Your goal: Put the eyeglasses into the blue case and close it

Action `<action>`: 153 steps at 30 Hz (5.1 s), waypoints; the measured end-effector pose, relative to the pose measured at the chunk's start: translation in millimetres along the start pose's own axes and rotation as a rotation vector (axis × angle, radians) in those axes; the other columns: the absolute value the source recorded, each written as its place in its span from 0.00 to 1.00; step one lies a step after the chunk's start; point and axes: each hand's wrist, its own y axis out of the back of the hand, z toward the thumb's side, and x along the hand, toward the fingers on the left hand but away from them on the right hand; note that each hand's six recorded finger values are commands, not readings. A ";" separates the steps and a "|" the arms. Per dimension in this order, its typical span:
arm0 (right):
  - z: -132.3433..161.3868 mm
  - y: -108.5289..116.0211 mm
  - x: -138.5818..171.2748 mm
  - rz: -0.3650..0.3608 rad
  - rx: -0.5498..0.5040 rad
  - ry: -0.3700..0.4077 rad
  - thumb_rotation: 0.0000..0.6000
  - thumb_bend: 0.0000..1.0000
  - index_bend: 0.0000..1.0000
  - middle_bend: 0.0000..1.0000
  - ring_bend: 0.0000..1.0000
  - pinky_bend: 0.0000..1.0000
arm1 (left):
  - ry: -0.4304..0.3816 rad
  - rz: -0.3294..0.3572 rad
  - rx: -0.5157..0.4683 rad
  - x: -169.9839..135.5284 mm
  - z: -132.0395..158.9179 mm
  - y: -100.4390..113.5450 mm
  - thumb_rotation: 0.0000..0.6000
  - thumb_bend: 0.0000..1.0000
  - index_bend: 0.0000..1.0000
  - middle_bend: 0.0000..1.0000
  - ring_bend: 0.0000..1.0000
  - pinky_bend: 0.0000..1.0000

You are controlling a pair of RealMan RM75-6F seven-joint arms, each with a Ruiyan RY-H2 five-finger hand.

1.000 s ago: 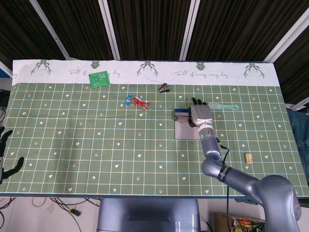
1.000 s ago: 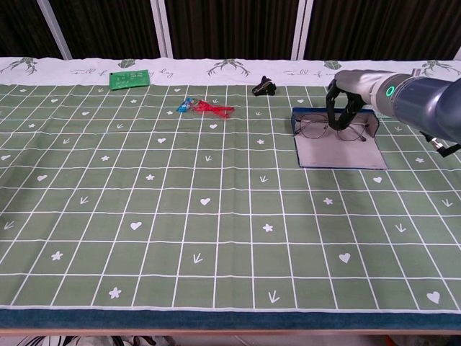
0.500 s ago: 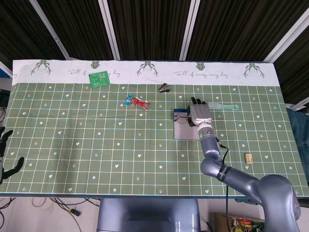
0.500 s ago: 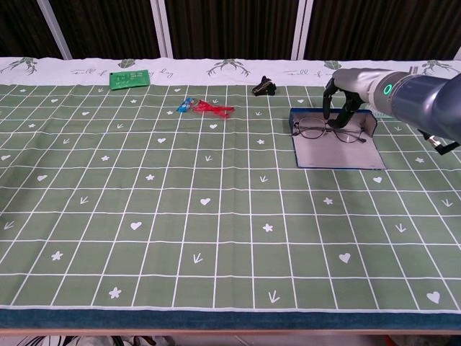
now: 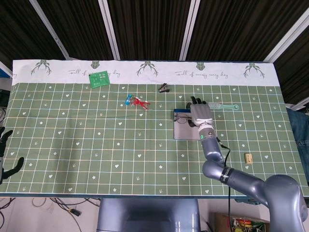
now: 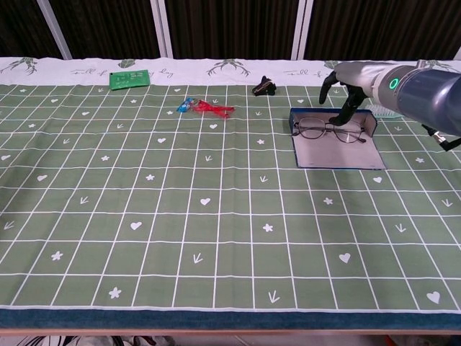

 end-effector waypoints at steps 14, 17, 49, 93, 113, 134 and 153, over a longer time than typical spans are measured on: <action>-15.5 -4.7 68.7 -0.035 0.031 0.070 1.00 0.36 0.18 0.43 0.47 0.52 | -0.007 0.002 0.004 -1.6 2.4 -1.1 1.00 0.32 0.09 0.00 0.00 0.00; -18.5 -7.4 76.0 -0.027 0.056 0.070 1.00 0.37 0.18 0.52 0.56 0.56 | -0.009 0.001 0.004 -2.2 2.7 -1.2 1.00 0.32 0.09 0.00 0.00 0.00; -9.7 -33.6 46.5 0.090 0.160 -0.015 1.00 0.56 0.18 0.62 0.68 0.63 | -0.005 -0.003 0.001 -1.5 1.3 -0.7 1.00 0.32 0.09 0.00 0.00 0.00; -10.6 -34.5 26.4 0.105 0.169 -0.078 1.00 0.56 0.18 0.63 0.68 0.63 | -0.003 -0.004 0.002 -1.2 0.5 0.1 1.00 0.32 0.09 0.00 0.00 0.00; -7.7 -35.1 20.4 0.099 0.159 -0.083 1.00 0.56 0.18 0.63 0.69 0.63 | -0.002 -0.012 0.001 -1.2 0.1 -0.6 1.00 0.32 0.09 0.00 0.00 0.00; 0.3 -21.5 58.4 0.006 0.121 0.023 1.00 0.26 0.15 0.32 0.34 0.27 | 0.002 -0.024 -0.003 -2.0 0.8 -2.3 1.00 0.32 0.09 0.00 0.00 0.00; -12.8 -45.6 73.1 -0.092 0.100 0.085 1.00 0.25 0.18 0.31 0.33 0.27 | 0.007 -0.029 -0.003 -2.3 0.4 -3.0 1.00 0.32 0.09 0.00 0.00 0.00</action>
